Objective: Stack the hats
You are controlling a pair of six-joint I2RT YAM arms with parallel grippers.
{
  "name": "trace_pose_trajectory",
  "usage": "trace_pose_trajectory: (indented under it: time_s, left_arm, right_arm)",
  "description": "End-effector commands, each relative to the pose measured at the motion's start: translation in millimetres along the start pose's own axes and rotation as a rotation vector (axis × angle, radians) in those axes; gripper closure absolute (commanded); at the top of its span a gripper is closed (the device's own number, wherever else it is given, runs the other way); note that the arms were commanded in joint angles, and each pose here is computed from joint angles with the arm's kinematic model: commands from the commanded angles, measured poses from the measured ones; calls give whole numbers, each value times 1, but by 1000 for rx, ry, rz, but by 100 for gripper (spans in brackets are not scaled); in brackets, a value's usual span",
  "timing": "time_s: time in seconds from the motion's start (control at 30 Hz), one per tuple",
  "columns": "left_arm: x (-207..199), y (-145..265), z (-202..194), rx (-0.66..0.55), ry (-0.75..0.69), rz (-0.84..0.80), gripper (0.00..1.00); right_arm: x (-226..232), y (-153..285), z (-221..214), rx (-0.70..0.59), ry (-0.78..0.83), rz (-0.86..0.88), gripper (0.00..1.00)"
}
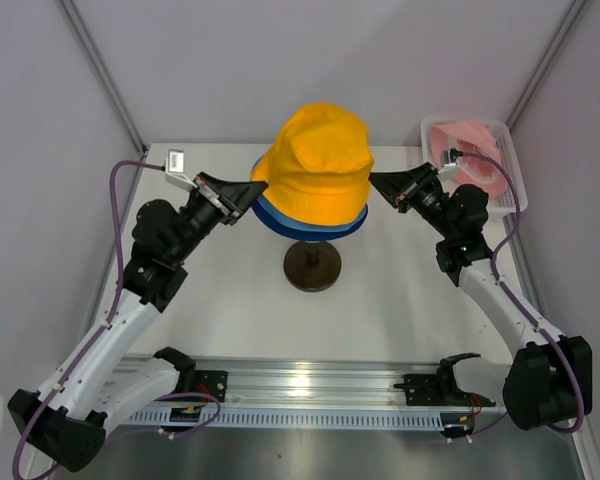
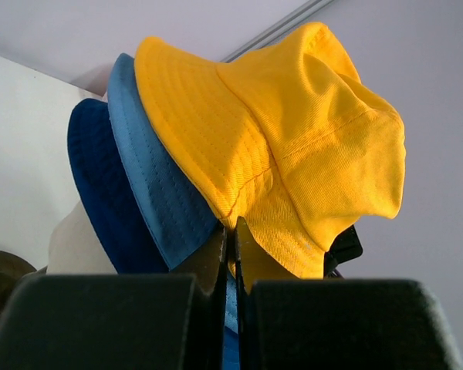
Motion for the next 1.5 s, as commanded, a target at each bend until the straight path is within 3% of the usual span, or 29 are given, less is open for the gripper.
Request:
trace_pose_trajectory:
  time_s: [0.0,0.4,0.7,0.77,0.87,0.97,1.03,1.2,1.47]
  left_arm:
    - [39,6,-22,73,-35,173,99]
    - [26,23,-31,149,-129,100,96]
    - [13,40,-37,162,-186,55,92]
    - [13,43,-38,161,-205,56,87]
    - [11,51,-25,117,-270,98,67]
    - [2,59,12,-24,-329,219,37]
    - [-17,63,42,-118,-354,212,35]
    - [-33,59,74,-228,-360,160,32]
    - [5,-5,65,-112,-158,134,32]
  right_arm:
    - [-30,6,-2,-4,61,-143,100]
    - [-31,6,3,34,189,-240,100]
    - [-10,-49,30,106,245,-166,100]
    - [-10,-59,32,127,250,-162,100]
    - [-4,-75,38,158,274,-133,100]
    - [9,-88,37,245,324,-63,100]
    - [17,-97,39,276,373,-33,100]
    - [32,-112,41,347,451,49,97]
    - [17,-143,45,477,423,100,97]
Point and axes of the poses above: each gripper's point midway between its finger pads, its own y axis back along the fingers, its own x axis along the line the jaws close on, z = x × y, the point moved 6 cm from there along y, back along the fingers, and after that the axes turned 10 degrees about -y, right-handed, at the moved point
